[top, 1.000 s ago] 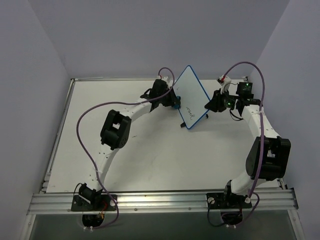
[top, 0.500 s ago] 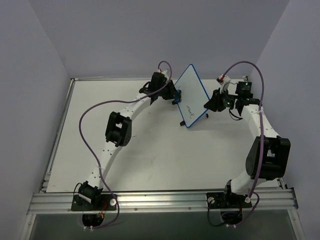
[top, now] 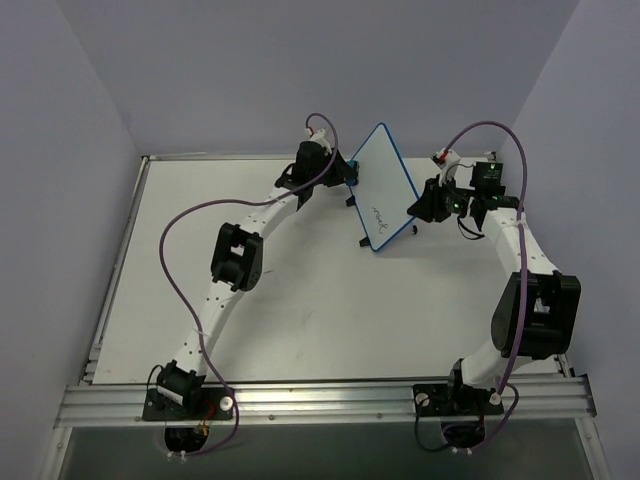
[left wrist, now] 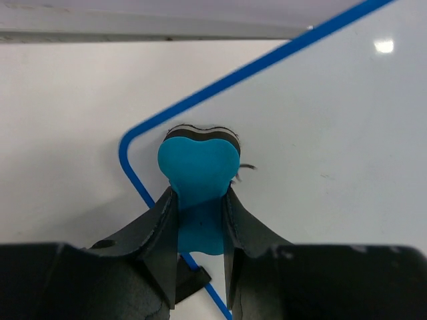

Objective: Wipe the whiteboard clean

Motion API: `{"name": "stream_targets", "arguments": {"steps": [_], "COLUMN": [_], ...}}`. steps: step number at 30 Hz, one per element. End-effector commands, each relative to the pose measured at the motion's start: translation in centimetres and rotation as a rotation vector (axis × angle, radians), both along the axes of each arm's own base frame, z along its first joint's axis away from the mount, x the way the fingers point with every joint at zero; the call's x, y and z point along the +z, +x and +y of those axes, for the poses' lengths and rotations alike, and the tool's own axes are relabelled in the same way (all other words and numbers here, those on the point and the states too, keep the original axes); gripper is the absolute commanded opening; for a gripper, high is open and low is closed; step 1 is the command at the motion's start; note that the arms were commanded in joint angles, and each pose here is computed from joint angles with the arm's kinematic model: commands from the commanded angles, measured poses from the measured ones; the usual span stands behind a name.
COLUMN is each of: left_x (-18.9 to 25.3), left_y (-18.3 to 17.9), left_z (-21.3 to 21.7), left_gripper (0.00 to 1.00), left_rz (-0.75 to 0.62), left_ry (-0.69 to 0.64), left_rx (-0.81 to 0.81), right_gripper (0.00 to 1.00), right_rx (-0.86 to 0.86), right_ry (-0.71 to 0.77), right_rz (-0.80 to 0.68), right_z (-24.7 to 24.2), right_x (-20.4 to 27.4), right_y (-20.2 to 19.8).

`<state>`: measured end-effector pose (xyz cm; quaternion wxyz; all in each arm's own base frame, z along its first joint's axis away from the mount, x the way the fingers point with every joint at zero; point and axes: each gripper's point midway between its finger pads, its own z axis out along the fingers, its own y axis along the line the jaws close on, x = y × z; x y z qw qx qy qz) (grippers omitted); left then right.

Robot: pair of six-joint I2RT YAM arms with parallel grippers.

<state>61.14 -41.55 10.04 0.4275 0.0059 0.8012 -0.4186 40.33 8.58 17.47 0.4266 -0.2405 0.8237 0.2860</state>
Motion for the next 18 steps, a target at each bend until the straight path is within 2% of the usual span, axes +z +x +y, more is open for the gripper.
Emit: {"name": "stream_targets", "arguments": {"steps": [1,5,6,8,15,18], "left_x": [7.3,6.2,7.6,6.0,7.7,7.5], "left_y": [2.2,2.4,2.7,2.9,1.9,1.7], "left_z": [1.3,1.4,1.4,1.3,0.2,-0.2], "left_gripper": [0.06,0.07,0.06,0.06,0.06,0.06], "left_rz": [-0.188,-0.167,-0.194,-0.173,-0.265,-0.259], "left_ry": [-0.08,-0.055,-0.068,-0.054,-0.067,-0.044], "left_rx": [0.084,0.094,0.091,0.084,0.008,0.0], "right_gripper": [0.0,0.0,0.0,0.0,0.0,0.0], "right_rx": [0.082,0.073,0.07,0.069,0.067,0.061], "right_ry": [-0.03,-0.032,-0.033,-0.035,-0.034,-0.034], "right_rz": [0.057,0.054,0.053,0.042,0.032,0.03], "right_z": [1.3,1.0,0.9,0.8,0.9,0.9], "right_x": [-2.1,-1.8,-1.7,-1.1,-0.5,-0.6], "right_y": [-1.8,-1.7,-1.8,-1.9,-2.0,-1.8]}}
